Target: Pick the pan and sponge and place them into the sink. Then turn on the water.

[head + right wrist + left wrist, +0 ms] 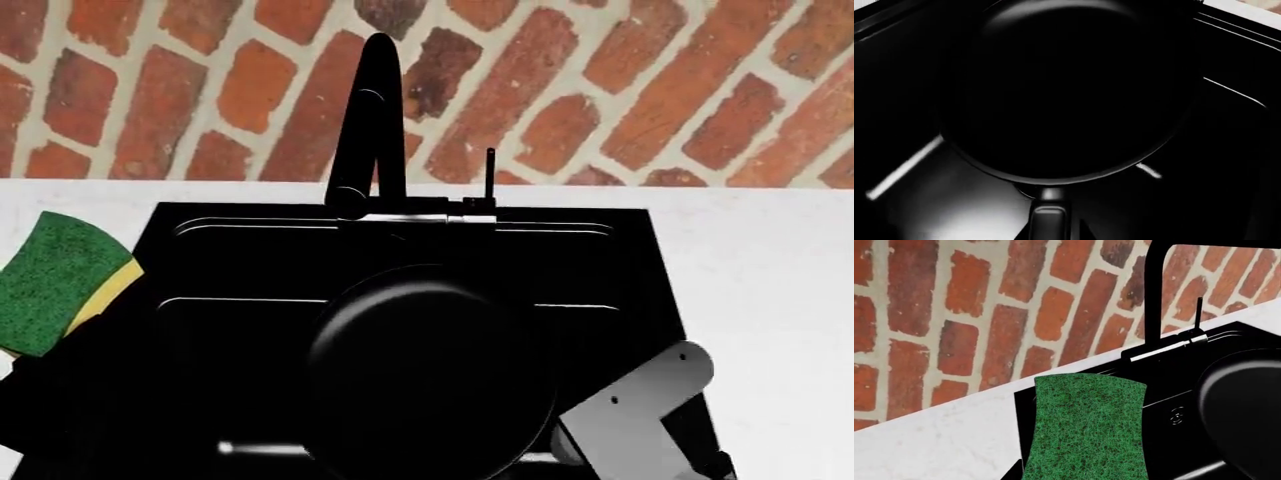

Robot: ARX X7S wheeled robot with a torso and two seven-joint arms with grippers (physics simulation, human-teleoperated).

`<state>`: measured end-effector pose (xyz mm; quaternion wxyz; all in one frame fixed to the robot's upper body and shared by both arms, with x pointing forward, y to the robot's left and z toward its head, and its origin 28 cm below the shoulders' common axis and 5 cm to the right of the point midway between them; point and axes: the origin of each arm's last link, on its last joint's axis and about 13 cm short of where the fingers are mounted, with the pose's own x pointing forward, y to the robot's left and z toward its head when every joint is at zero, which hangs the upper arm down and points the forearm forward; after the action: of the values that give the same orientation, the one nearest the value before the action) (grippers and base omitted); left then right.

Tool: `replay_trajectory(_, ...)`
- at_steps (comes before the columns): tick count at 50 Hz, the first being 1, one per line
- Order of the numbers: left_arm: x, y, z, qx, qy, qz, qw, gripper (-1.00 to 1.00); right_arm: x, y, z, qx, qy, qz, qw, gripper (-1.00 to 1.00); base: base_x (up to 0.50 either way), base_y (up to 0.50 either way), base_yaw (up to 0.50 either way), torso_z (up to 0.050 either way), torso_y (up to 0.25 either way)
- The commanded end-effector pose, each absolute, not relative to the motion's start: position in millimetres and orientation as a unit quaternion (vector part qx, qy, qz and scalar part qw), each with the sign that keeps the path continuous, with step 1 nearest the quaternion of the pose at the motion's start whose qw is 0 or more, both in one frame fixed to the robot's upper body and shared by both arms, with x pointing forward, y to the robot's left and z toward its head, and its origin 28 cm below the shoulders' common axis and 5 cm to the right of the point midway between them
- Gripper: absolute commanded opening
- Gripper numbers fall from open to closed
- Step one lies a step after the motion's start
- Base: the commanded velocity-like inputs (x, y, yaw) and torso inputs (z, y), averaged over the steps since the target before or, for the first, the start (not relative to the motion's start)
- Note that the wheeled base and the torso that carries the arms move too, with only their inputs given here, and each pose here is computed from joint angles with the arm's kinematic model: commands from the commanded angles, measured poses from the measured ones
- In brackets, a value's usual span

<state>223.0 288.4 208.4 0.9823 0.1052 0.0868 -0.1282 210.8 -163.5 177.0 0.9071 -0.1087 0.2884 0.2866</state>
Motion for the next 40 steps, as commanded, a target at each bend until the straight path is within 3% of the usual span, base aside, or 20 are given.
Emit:
replay_trajectory(1,222,291,209,0.101,0.086,-0.125,0.983,-1.00,231,-147,187,-0.131,0.250,0.337,0.898,-1.00,0.00,0.00,0.00,0.000,0.010)
replay_trajectory(40,224,289,205,0.096,0.090,-0.123,0.984,-1.00,288,-87,104,-0.123,0.340,0.415,0.835,-1.00,0.00,0.00,0.00,0.001,0.001)
